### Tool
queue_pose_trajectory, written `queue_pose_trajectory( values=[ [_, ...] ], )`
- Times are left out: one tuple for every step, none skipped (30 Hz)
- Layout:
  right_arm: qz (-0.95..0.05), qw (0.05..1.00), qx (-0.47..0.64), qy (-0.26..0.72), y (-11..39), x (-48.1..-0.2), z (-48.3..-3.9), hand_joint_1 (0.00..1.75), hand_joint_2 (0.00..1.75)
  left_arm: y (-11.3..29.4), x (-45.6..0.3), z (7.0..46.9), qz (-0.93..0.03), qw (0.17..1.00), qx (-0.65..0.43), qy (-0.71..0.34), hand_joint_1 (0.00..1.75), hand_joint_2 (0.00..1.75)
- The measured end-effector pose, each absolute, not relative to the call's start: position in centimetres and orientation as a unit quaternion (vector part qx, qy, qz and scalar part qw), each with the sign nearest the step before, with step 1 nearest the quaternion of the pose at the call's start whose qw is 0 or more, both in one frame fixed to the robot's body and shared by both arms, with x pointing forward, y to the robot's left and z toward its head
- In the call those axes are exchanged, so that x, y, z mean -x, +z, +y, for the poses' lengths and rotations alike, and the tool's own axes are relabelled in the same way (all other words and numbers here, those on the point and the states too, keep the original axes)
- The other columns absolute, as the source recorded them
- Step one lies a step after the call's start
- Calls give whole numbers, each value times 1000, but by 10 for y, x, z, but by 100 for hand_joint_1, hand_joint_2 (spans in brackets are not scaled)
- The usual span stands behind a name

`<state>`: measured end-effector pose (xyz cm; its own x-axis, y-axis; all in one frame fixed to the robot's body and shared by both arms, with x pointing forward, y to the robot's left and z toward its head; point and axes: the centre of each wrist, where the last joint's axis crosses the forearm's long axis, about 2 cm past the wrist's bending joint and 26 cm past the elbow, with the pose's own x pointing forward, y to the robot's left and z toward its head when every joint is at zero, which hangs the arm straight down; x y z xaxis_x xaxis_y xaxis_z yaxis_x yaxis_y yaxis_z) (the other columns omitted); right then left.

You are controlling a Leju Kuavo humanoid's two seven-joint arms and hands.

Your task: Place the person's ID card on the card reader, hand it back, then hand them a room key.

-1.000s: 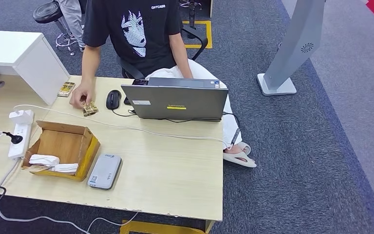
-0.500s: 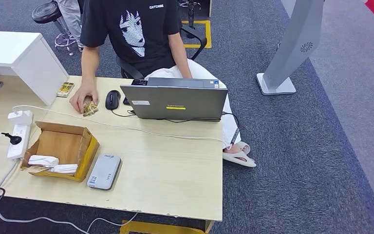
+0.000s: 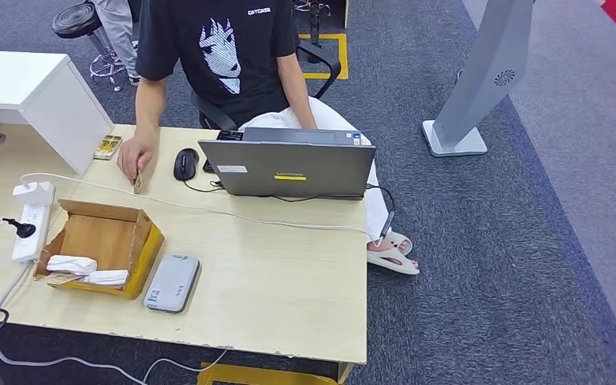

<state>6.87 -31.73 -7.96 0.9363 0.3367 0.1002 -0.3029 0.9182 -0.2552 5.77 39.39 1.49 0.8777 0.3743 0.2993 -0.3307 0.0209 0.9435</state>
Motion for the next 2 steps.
queue_pose_trajectory(
  values=[
    [-71, 977, 119, 163, -80, -68, -317, 0, 175, 8, -56, 392, 37, 720, -653, 232, 0, 175],
    [-71, 977, 119, 163, -80, -68, -317, 0, 175, 4, -55, 391, 47, 723, -651, 225, 0, 175]
  ],
)
